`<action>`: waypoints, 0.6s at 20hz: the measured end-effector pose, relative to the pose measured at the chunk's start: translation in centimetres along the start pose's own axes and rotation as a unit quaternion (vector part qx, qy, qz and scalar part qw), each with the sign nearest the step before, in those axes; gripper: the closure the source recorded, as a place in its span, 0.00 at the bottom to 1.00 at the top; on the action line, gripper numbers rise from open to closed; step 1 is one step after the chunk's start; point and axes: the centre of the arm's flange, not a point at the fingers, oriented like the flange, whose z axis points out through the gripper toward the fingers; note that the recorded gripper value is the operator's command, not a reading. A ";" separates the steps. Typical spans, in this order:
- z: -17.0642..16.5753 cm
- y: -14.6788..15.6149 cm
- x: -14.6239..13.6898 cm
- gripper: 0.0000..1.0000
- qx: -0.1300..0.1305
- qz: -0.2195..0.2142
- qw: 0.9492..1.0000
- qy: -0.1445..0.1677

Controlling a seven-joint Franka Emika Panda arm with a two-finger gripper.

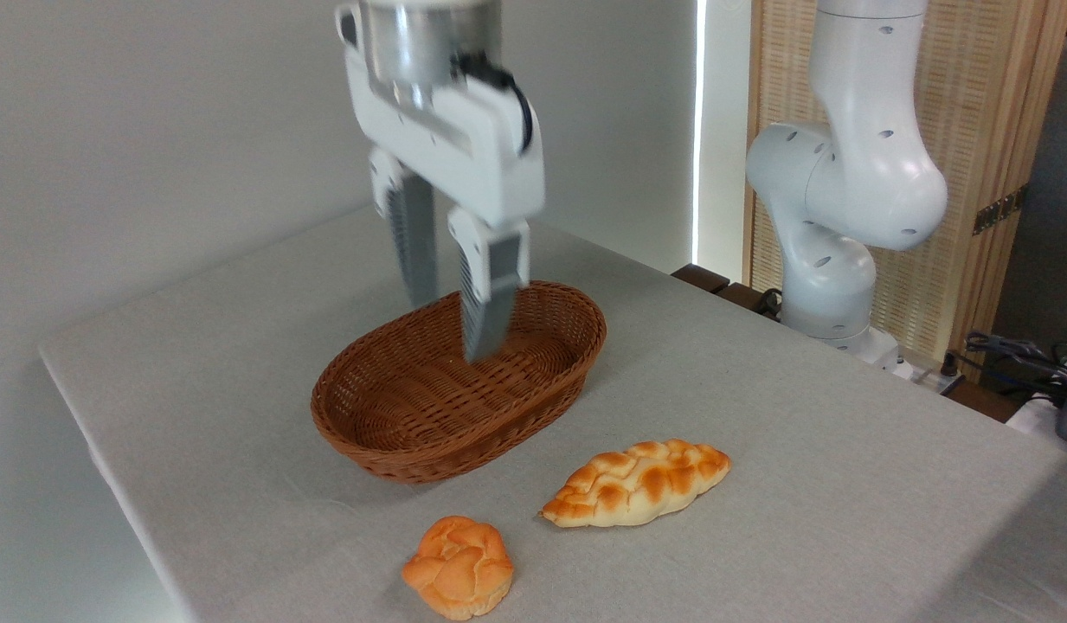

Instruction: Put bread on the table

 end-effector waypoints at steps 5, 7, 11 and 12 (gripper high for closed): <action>-0.9 2.5 3.7 0.00 0.004 -0.056 0.998 0.011; -0.3 3.4 4.9 0.00 -0.004 -0.054 0.999 0.001; 0.3 3.4 5.1 0.00 -0.014 -0.053 0.998 -0.027; 0.4 3.4 5.0 0.00 -0.018 -0.054 0.998 -0.033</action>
